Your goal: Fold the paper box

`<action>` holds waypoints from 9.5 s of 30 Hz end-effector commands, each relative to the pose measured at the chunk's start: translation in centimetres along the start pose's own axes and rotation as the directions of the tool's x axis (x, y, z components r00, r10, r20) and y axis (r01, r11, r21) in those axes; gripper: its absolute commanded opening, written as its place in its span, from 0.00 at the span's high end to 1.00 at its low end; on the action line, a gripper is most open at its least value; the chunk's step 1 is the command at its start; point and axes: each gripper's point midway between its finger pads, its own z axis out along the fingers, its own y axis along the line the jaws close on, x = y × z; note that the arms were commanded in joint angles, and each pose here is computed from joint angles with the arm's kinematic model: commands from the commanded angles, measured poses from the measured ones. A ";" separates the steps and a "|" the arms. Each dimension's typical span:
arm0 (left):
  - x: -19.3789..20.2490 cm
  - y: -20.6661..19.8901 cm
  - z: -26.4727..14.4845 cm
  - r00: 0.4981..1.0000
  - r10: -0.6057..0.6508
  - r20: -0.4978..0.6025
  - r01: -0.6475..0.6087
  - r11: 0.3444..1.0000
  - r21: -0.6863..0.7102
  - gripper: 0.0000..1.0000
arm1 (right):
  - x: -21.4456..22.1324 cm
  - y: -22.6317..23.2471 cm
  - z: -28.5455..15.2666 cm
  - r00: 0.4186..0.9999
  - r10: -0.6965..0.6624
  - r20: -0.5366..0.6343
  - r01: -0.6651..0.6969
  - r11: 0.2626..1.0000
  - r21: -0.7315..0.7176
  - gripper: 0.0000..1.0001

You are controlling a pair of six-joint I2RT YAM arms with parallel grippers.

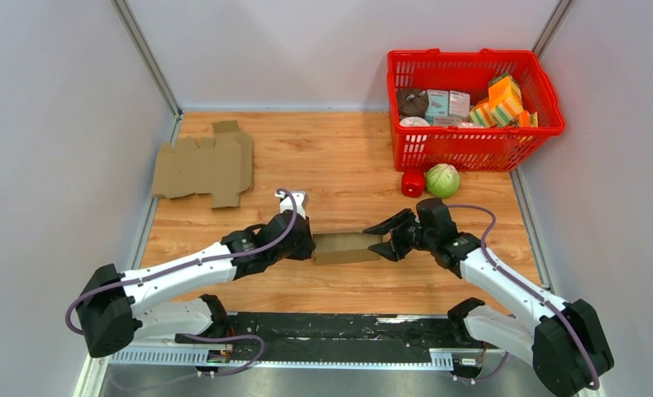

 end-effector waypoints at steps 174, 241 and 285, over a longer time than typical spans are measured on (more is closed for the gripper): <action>-18.5 27.8 8.4 0.882 -0.003 -0.471 -0.341 0.686 -0.643 1.00 | -1.5 13.6 0.2 0.229 -0.956 0.182 0.918 0.274 0.287 0.00; -16.7 -5.7 -6.3 0.977 0.173 0.125 -0.206 0.922 0.327 0.53 | -0.1 12.3 5.5 -0.042 -0.999 0.019 0.998 -0.042 -0.036 1.00; -15.0 -4.6 2.7 0.984 0.180 -0.011 -0.178 0.977 0.119 0.96 | 7.4 16.4 0.6 0.074 -0.979 0.190 0.926 -0.004 -0.378 1.00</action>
